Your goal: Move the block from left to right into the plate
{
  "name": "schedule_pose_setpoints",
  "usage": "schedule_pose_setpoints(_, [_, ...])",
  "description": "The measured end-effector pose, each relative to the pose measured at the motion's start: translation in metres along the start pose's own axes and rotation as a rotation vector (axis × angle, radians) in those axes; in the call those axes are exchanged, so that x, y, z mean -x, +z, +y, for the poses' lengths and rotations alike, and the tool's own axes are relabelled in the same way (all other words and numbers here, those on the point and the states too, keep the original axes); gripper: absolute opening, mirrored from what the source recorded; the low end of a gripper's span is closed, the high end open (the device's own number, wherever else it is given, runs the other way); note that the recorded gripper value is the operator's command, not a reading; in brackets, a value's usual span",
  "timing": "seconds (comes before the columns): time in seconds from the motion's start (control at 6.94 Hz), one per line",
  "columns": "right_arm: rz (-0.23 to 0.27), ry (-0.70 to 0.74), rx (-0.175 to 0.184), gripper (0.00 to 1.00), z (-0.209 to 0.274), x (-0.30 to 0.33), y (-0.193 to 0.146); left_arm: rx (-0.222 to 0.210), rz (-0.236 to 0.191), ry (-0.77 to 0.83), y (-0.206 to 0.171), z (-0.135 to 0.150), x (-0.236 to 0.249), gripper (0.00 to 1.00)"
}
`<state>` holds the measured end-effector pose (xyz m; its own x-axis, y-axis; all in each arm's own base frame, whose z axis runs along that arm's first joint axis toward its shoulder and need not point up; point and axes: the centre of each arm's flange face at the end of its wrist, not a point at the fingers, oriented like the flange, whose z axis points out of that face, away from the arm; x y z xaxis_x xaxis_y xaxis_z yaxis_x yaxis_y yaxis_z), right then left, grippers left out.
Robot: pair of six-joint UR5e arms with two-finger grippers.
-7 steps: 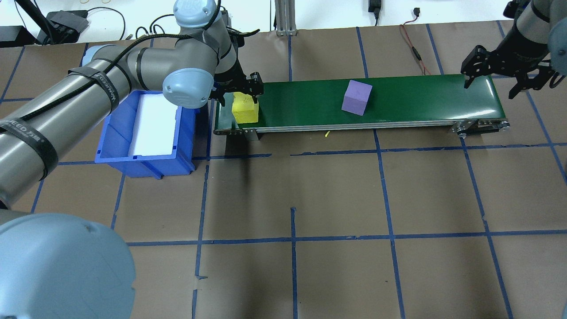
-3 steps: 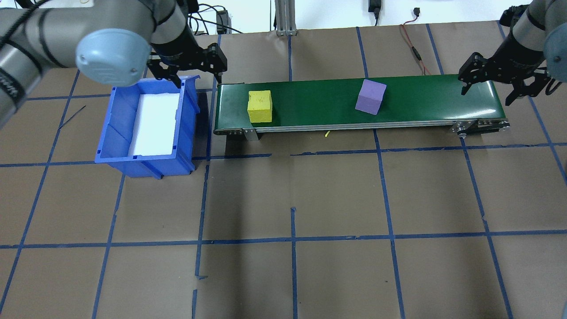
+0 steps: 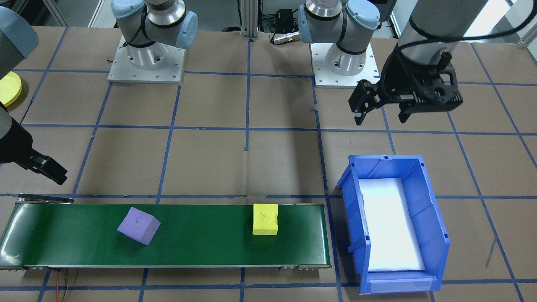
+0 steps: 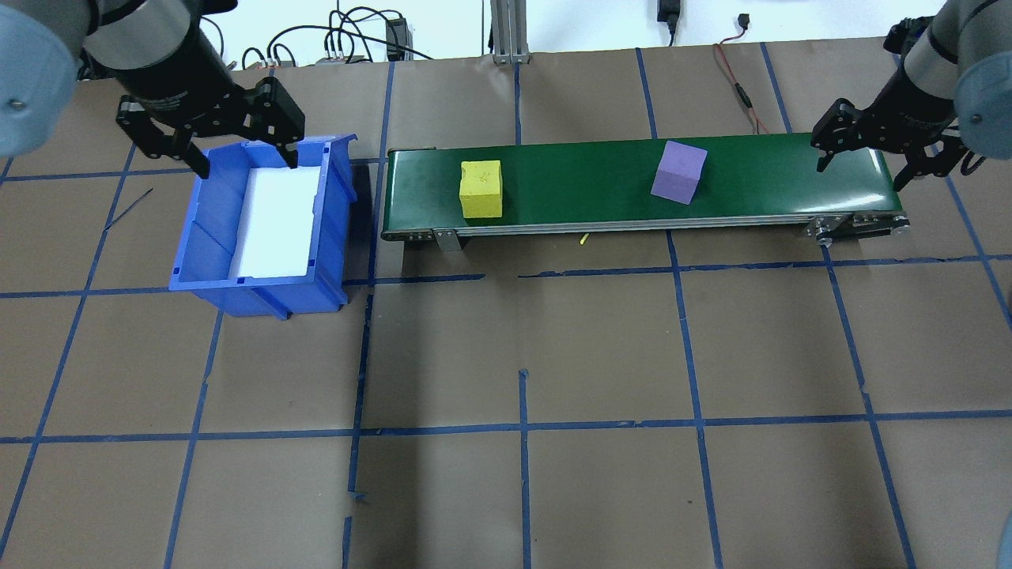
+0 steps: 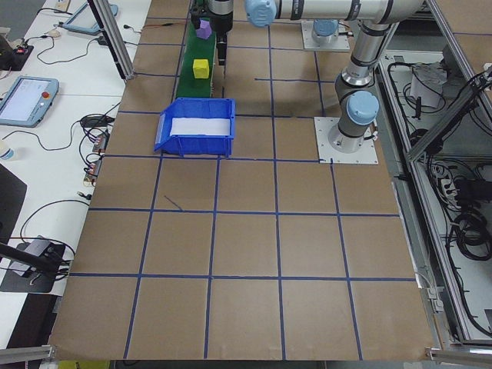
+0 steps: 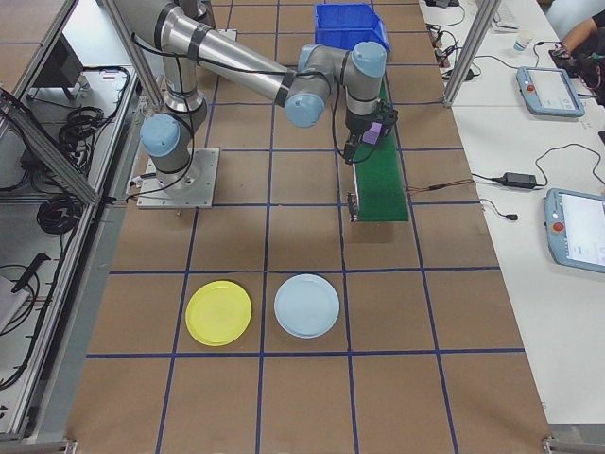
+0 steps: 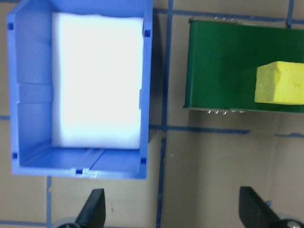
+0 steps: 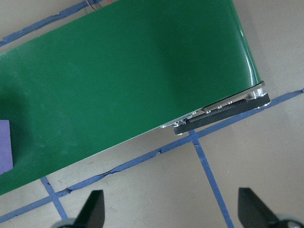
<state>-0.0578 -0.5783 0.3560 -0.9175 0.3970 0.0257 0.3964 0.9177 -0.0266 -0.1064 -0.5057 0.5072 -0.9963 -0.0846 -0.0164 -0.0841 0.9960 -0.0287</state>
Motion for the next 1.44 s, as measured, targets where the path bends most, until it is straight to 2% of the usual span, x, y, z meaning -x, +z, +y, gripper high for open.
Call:
schedule_pose_setpoints(0.14, [-0.006,0.026,0.015,1.0,-0.002,0.001,0.01,0.019,-0.015,-0.003,-0.009,0.016,0.004,1.0])
schedule_pose_setpoints(0.29, [-0.041,0.042,0.023,1.0,-0.003,0.006,0.014,0.021,-0.019,-0.002,-0.011,0.02,0.004,1.0])
schedule_pose_setpoints(0.43, [-0.115,0.052,0.037,1.0,-0.003,0.013,0.016,0.018,-0.019,0.002,-0.01,0.02,0.003,1.0])
schedule_pose_setpoints(0.58, [-0.188,0.065,0.035,1.0,-0.007,0.021,0.019,0.019,-0.019,0.004,-0.008,0.02,0.003,1.0])
schedule_pose_setpoints(0.87, [-0.269,0.103,-0.029,1.0,-0.024,0.032,0.029,0.016,0.017,0.019,-0.008,0.02,-0.002,1.0])
schedule_pose_setpoints(1.01, [-0.296,0.107,-0.043,1.0,-0.031,0.036,0.036,0.007,0.028,0.05,-0.012,0.018,-0.002,1.0])
schedule_pose_setpoints(1.15, [-0.318,0.106,-0.054,1.0,-0.037,0.04,0.044,0.002,0.029,0.071,-0.016,0.017,-0.002,1.0])
schedule_pose_setpoints(1.44, [-0.337,0.104,-0.044,1.0,-0.045,0.044,0.066,0.007,0.012,0.08,-0.026,0.017,0.0,1.0])
